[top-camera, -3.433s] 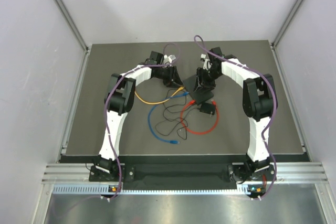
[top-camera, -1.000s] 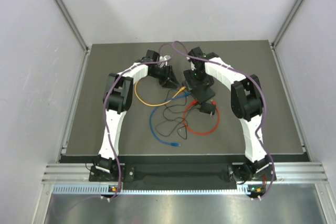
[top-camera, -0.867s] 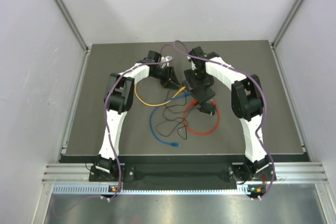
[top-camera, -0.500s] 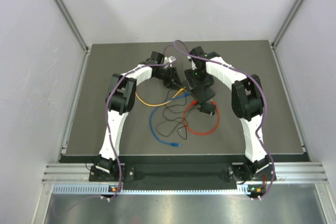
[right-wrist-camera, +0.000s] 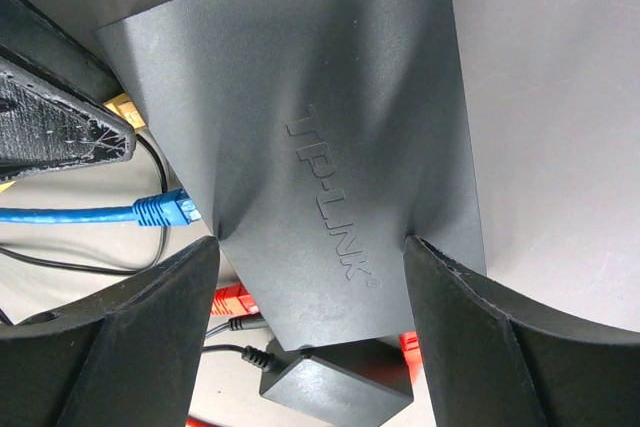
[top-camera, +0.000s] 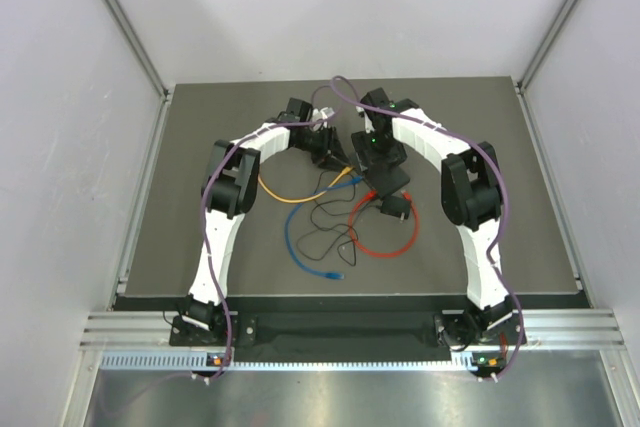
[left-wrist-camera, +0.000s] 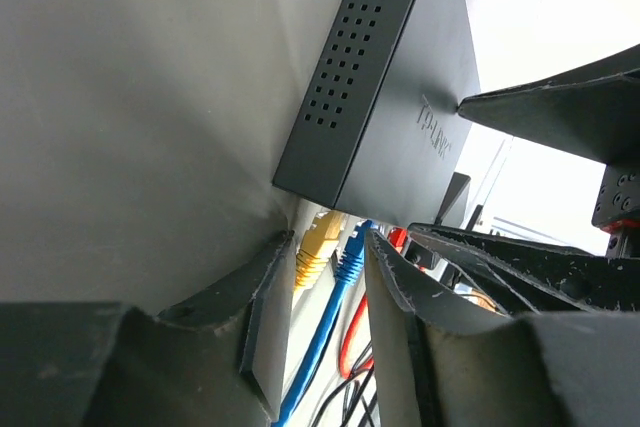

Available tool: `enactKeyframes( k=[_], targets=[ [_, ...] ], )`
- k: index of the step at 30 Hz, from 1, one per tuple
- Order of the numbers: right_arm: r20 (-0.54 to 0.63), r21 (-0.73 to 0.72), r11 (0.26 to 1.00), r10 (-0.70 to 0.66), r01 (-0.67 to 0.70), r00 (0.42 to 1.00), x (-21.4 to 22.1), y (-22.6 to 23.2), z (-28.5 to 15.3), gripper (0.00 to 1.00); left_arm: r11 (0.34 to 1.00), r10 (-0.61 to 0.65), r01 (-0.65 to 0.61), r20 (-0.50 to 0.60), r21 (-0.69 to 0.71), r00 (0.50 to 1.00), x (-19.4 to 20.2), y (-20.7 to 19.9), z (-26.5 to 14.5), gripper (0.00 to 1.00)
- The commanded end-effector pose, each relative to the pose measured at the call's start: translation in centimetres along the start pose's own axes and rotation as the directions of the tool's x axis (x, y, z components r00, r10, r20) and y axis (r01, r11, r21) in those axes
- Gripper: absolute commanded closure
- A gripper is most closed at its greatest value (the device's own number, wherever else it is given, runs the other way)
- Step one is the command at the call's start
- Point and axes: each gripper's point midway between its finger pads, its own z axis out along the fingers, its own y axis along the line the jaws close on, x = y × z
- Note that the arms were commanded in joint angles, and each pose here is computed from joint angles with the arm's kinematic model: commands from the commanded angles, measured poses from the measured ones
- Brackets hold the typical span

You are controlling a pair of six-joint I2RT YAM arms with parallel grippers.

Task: Pull the plug from the switch port

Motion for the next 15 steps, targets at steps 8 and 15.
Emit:
enactKeyframes(
  k=[8,15],
  targets=[
    [-0.064,-0.065,0.998,0.019,-0.023,0.998,1.5,1.1,2.1,0.27,0.991,-0.061,0.058,-0.026,-0.122,0.998,1.9,3.9,2.5,0.66],
    [-0.067,-0.063,0.998,0.016,-0.02,0.998,1.5,1.1,2.2,0.27,0.986,-0.071,0.063,-0.045,-0.156,0.997,2.5,3.9,3.6,0.66]
  ],
)
